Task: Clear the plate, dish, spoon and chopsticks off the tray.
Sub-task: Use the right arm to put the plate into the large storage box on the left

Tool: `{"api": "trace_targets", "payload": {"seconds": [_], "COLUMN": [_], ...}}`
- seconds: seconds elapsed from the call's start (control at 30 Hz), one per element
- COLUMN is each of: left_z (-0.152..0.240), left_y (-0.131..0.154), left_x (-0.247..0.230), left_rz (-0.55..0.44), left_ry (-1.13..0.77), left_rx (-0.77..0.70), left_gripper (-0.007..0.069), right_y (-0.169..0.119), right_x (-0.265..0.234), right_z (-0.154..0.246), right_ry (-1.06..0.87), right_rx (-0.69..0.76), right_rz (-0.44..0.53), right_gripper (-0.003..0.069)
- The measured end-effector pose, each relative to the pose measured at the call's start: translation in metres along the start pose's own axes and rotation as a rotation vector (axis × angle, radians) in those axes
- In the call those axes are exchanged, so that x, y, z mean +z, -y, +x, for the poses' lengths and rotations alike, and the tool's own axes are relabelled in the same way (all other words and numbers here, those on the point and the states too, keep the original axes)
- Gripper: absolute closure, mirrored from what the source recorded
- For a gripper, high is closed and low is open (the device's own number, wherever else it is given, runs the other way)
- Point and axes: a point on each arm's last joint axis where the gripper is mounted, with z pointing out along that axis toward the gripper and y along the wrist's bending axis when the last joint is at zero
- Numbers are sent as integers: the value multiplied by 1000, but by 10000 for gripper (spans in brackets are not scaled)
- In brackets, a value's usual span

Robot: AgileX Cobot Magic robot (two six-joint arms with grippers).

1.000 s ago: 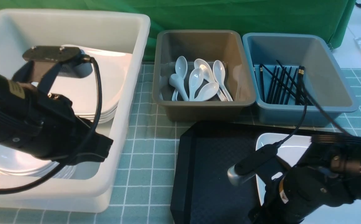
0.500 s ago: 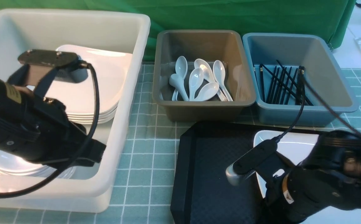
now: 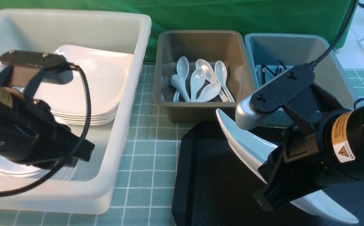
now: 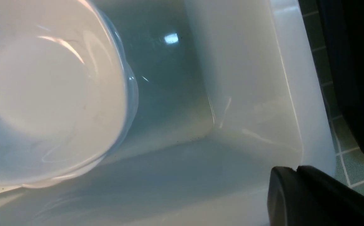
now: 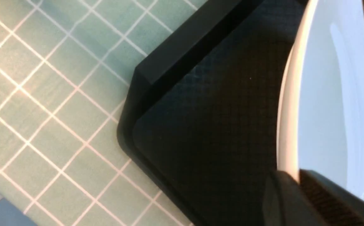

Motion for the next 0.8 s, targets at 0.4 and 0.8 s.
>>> {"api": "trace_targets", "payload": {"seconds": [0.4,0.8], "left_z": [14,14], "left_y": [-14,-14], "left_x": [-22,-22], "left_rz": [-155,-153], "left_ry": [26,27], "left_rx": [-97,-108], "left_gripper": [617,617], "right_y": [3,4], "right_x": [-49,-62], "right_z": [-29,-38], "right_ry": [103,152], "right_rx": [-21,-56], "right_rz": [-19,-15], "right_gripper": [592,592]}}
